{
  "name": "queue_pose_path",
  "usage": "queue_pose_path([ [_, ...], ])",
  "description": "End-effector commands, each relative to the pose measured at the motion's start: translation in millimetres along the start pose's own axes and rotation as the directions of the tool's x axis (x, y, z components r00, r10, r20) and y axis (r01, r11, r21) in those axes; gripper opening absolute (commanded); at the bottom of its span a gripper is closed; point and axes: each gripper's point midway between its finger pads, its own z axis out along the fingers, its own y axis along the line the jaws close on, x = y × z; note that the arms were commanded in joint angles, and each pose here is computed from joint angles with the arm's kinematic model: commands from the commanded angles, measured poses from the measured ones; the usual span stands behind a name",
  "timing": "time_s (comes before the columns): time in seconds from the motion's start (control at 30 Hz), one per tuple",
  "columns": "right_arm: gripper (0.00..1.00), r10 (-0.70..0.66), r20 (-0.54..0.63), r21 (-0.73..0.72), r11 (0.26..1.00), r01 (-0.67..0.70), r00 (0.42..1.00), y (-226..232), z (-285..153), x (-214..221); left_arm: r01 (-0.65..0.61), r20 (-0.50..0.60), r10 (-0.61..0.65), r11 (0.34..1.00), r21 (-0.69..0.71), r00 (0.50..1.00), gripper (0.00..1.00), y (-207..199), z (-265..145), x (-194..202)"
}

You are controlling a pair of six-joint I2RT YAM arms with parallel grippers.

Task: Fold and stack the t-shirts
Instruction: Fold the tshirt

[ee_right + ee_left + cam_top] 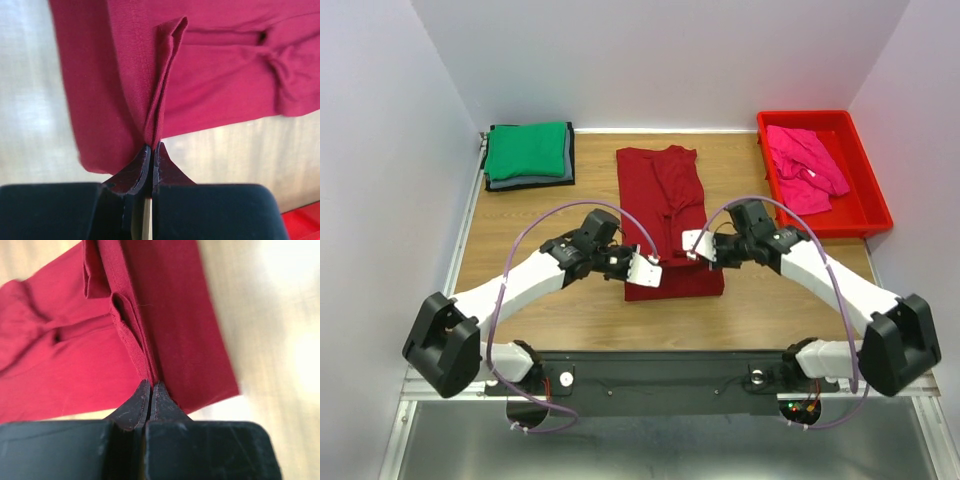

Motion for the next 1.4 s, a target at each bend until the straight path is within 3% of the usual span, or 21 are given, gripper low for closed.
queue_pose_path([
  [0.0,0.0,-0.109,0.052,0.064,0.992,0.106,0.993,-48.6,3.8,-10.1,-0.107,-0.034,0.104,0.992,-0.073,0.994,0.0,36.0,1.4,16.8],
  [0.4,0.01,-0.104,0.063,0.06,0.993,0.101,0.993,-115.5,43.1,7.8,-0.12,-0.076,0.114,0.989,-0.087,0.991,0.0,112.9,19.1,69.9],
  [0.67,0.01,-0.092,0.059,0.061,0.994,0.088,0.994,-144.1,62.1,19.2,-0.162,-0.075,0.155,0.982,-0.095,0.985,0.0,151.2,28.2,78.5],
  [1.27,0.0,-0.036,0.026,0.058,0.998,0.034,0.999,-160.3,91.1,40.9,-0.144,-0.111,0.133,0.985,-0.097,0.985,0.03,165.2,49.1,116.6],
  [1.33,0.09,-0.034,0.018,0.07,0.997,0.032,0.999,-165.1,91.4,42.3,-0.141,-0.115,0.13,0.985,-0.097,0.985,0.08,166.1,50.7,118.7],
  [1.37,0.18,-0.025,0.017,0.076,0.997,0.024,1.0,-166.8,91.8,41.8,-0.144,-0.123,0.131,0.984,-0.106,0.984,0.16,169.3,49.7,119.9],
])
